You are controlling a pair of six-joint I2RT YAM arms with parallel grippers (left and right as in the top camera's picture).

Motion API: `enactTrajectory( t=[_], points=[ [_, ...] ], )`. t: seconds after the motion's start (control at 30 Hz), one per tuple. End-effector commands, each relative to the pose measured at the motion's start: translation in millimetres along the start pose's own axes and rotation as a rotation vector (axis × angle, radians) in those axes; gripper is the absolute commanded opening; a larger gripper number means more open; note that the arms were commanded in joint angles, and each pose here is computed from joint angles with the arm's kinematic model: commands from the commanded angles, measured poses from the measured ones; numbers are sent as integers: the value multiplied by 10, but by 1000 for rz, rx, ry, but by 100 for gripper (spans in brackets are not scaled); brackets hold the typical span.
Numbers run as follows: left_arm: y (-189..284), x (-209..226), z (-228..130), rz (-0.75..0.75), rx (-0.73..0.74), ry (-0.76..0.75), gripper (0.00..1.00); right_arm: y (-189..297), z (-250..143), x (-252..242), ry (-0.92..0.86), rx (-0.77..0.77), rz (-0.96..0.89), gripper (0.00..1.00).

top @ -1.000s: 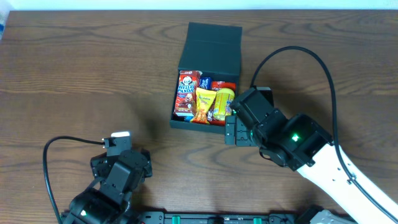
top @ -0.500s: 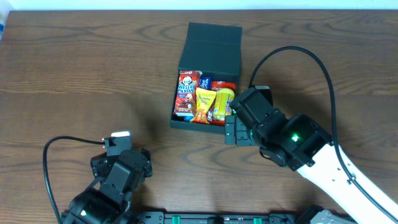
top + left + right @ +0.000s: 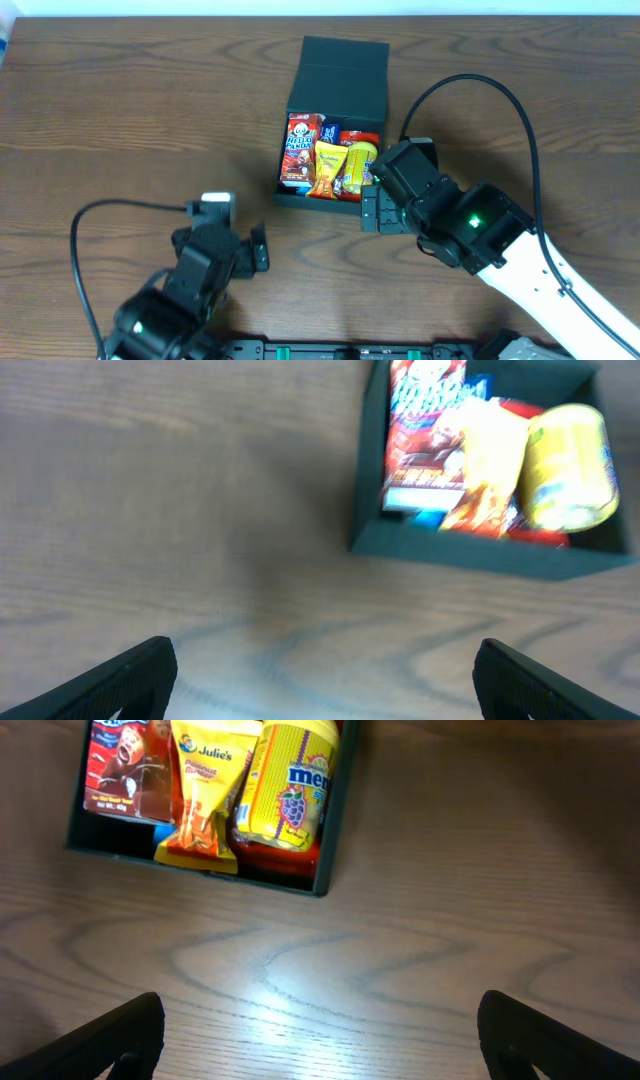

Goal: Pack container
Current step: 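Raise the left gripper to the open lid's top edge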

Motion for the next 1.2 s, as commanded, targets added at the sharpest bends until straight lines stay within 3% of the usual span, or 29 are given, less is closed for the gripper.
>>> enactTrajectory(
  t=[0.0,0.27,0.47,0.63,0.9,1.17],
  points=[
    [64,-240,330,-15,-12,-21,95,39,1,-4,20,-20,-6,99],
    [-84,-846,1221,-97,137,-53,95,39,0,-6,20,-19,-7,99],
    [-360,-692,1859,-225,239,95,95,40,9,-25,20,-27,-23,99],
    [-800,-442,2223,-490,340,259,95,40,20,-35,18,-33,-30,99],
    [-1884,-111,2020,-545,534,435,95,40,27,-33,16,-36,-28,99],
    [-2705,-89,1842,-574,551,493,95,40,33,-28,11,-39,-26,99]
  ],
)
Point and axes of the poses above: each gripper's point midway between its finger pads, its own y axis back along the fingers, its own x axis along the line the jaws close on, z = x × y, the point moved 5 cm from there along y, back along the fingers, and after that the axes turned 12 degrees about y, right-handed, at the moved point
